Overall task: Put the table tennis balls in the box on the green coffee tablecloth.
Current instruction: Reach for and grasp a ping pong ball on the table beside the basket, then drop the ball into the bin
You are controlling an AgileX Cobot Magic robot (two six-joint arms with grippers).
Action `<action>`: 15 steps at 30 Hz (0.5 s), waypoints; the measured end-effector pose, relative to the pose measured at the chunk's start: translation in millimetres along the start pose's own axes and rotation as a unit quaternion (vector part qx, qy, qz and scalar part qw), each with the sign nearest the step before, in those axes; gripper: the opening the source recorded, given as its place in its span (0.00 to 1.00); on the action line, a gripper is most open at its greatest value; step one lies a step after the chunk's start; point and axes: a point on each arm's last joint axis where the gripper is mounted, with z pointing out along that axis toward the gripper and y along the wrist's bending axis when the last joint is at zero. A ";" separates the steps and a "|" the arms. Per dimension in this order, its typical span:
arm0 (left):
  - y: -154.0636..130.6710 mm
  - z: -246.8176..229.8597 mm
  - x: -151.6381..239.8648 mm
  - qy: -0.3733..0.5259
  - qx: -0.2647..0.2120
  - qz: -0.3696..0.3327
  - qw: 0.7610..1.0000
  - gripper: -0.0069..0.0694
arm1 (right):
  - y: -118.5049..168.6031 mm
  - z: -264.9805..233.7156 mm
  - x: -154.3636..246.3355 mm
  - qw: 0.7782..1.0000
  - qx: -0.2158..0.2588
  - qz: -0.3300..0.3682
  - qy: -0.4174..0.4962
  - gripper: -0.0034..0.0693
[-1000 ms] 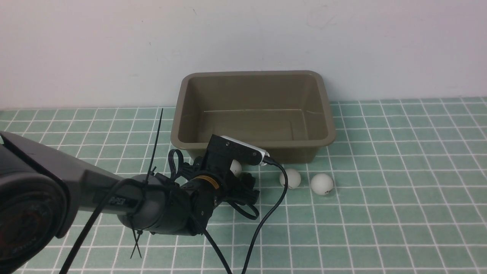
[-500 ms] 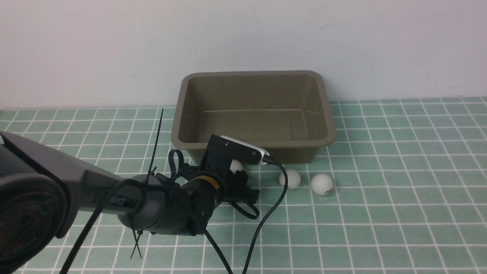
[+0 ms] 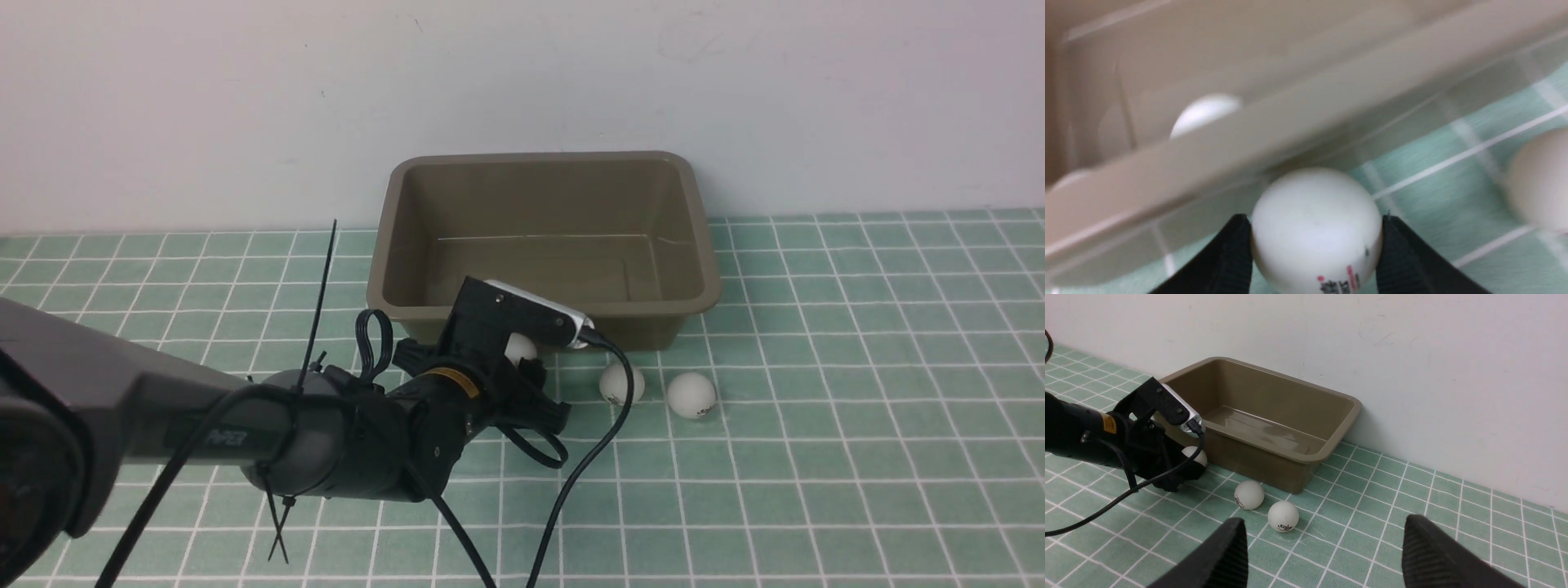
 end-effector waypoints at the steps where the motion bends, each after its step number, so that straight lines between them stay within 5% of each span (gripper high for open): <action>1: -1.8 -1.6 -1.6 -0.002 0.003 0.002 1.000 0.54 | -0.4 0.0 0.0 1.000 0.002 -0.002 0.000 0.68; 15: -29.1 -35.5 -25.5 0.004 0.062 0.033 0.998 0.54 | -1.4 0.0 -0.6 1.000 0.008 -0.006 -0.003 0.68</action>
